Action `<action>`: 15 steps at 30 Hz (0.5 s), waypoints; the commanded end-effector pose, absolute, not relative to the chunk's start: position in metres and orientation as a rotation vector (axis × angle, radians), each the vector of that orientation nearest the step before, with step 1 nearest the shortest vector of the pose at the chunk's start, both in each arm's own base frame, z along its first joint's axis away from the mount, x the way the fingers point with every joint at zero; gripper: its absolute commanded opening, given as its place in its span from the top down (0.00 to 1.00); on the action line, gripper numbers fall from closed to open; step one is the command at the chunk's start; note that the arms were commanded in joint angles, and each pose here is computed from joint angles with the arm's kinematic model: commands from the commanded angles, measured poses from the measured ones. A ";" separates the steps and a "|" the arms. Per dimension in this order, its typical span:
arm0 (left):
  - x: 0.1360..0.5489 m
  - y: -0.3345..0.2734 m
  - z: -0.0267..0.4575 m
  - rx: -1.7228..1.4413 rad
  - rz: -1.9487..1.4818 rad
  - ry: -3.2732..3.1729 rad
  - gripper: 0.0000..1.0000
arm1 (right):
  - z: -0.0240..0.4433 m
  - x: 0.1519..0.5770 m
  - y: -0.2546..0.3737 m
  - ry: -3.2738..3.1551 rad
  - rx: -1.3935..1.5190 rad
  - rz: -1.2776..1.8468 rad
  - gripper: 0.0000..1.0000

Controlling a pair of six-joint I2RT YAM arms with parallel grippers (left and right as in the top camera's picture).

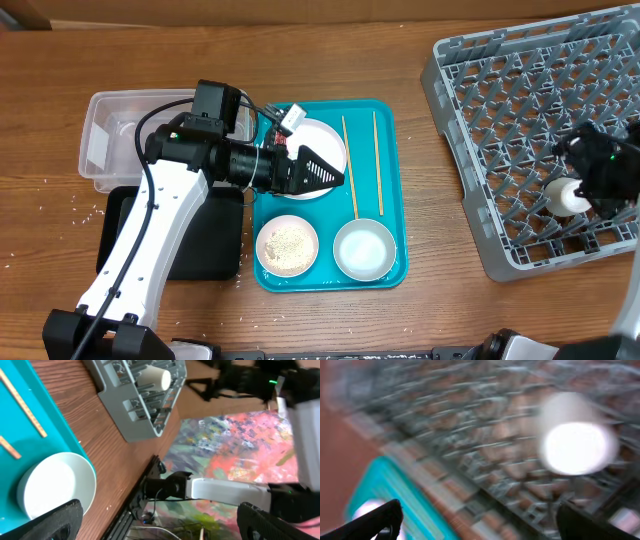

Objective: Sort waste into correct bins and load items into the dishwasher
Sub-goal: 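Grasp the pink rice bowl rim with the left gripper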

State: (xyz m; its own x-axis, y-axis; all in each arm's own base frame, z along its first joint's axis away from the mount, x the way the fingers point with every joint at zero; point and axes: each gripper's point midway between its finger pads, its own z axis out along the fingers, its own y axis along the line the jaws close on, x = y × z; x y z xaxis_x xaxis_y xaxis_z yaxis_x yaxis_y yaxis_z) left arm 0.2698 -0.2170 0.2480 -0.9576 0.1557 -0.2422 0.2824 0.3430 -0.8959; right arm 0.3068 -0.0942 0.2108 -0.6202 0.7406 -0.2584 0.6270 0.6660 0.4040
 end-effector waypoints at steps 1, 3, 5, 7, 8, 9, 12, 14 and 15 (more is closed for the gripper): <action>0.271 -0.216 0.248 0.408 -1.623 2.500 0.05 | 0.269 0.308 -0.025 2.423 0.647 0.703 0.01; 0.272 -0.210 0.234 0.358 -1.522 2.586 0.12 | 0.272 0.299 0.001 2.468 0.531 0.728 0.04; 0.272 -0.197 0.206 0.229 -1.292 2.770 0.16 | 0.268 0.289 0.032 2.545 0.385 0.763 0.06; 0.267 -0.181 0.178 0.118 -0.971 2.933 0.18 | 0.263 0.281 0.057 2.602 0.279 0.779 0.08; 0.265 -0.176 0.169 0.081 -0.834 2.980 0.18 | 0.260 0.279 0.066 2.622 0.234 0.772 0.09; 0.263 -0.166 0.157 0.024 -0.621 3.025 0.19 | 0.258 0.278 0.073 2.640 0.194 0.748 0.09; 0.252 -0.158 0.137 -0.128 -0.275 3.050 0.21 | 0.250 0.279 0.076 2.674 0.229 0.624 0.10; 0.243 -0.156 0.124 -0.220 -0.147 3.044 0.30 | 0.251 0.279 0.079 2.671 0.217 0.623 0.09; 0.240 -0.153 0.115 -0.272 -0.086 3.033 0.35 | 0.250 0.279 0.080 2.672 0.215 0.623 0.09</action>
